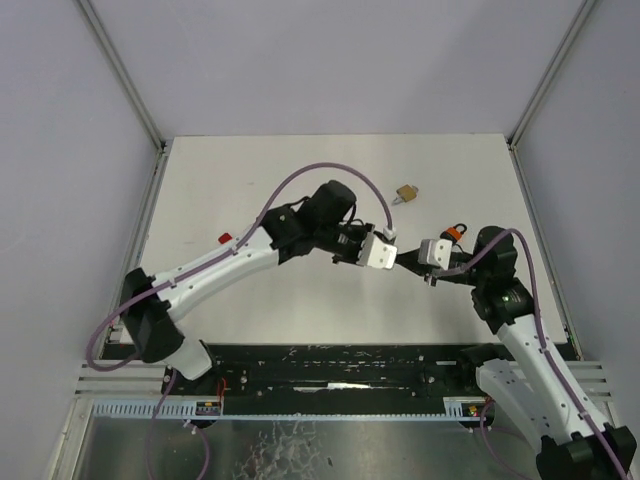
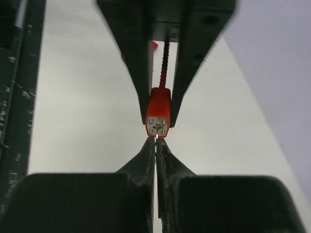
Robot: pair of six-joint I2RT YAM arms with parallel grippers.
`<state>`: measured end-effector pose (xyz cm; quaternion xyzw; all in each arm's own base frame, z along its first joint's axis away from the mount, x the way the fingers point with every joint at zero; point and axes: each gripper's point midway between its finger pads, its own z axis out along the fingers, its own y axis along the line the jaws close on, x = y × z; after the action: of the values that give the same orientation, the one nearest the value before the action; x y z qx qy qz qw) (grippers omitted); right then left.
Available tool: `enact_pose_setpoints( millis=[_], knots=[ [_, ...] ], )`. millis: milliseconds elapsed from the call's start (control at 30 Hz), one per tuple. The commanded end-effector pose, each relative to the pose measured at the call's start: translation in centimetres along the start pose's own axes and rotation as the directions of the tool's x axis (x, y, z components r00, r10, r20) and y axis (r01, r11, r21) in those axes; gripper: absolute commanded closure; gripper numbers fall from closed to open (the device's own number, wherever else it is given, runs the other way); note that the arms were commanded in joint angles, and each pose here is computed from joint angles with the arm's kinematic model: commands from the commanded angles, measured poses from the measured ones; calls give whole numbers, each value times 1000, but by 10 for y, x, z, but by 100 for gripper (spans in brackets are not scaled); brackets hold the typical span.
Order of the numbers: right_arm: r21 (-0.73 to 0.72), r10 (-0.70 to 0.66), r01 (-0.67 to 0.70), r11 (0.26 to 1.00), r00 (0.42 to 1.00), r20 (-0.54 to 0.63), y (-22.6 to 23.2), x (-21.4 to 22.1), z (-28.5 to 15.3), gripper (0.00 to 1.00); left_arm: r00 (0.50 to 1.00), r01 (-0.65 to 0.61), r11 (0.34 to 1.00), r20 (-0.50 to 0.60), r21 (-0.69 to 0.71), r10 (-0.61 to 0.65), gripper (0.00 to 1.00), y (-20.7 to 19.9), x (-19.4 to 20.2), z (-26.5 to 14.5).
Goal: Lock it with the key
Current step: Lock the lock.
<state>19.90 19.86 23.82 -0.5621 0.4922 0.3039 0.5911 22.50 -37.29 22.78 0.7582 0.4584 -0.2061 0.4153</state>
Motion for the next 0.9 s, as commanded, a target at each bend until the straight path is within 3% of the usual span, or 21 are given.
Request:
enact_pose_setpoints(
  millis=[0, 133, 200, 267, 500, 600, 867],
  knots=[
    [111, -233, 245, 963, 966, -114, -21, 4, -17, 100, 969, 209, 936, 71, 284, -238, 100, -25, -24, -12],
    [86, -252, 262, 961, 961, -117, -16, 5, -17, 100, 948, 306, 890, -21, 338, -318, 100, -24, -14, 3],
    [90, -252, 262, 961, 962, -107, -17, 4, -17, 100, 946, 314, 891, -27, 328, -323, 100, -23, -12, 7],
    [140, -168, 180, 974, 981, -96, -23, 2, -16, 100, 953, 293, 912, -15, 288, -302, 100, -18, -13, 8],
    [116, -67, 75, 990, 995, -70, -19, 7, -11, 75, 964, 261, 939, -11, 226, -265, 100, -20, -15, 10],
    [102, -62, 68, 992, 996, -62, -16, 9, -10, 70, 963, 267, 938, -26, 221, -268, 100, -20, -13, 13],
    [47, -41, 43, 998, 998, -43, -6, 17, -3, 71, 962, 271, 934, -26, 233, -273, 100, -21, -15, 19]
  ],
)
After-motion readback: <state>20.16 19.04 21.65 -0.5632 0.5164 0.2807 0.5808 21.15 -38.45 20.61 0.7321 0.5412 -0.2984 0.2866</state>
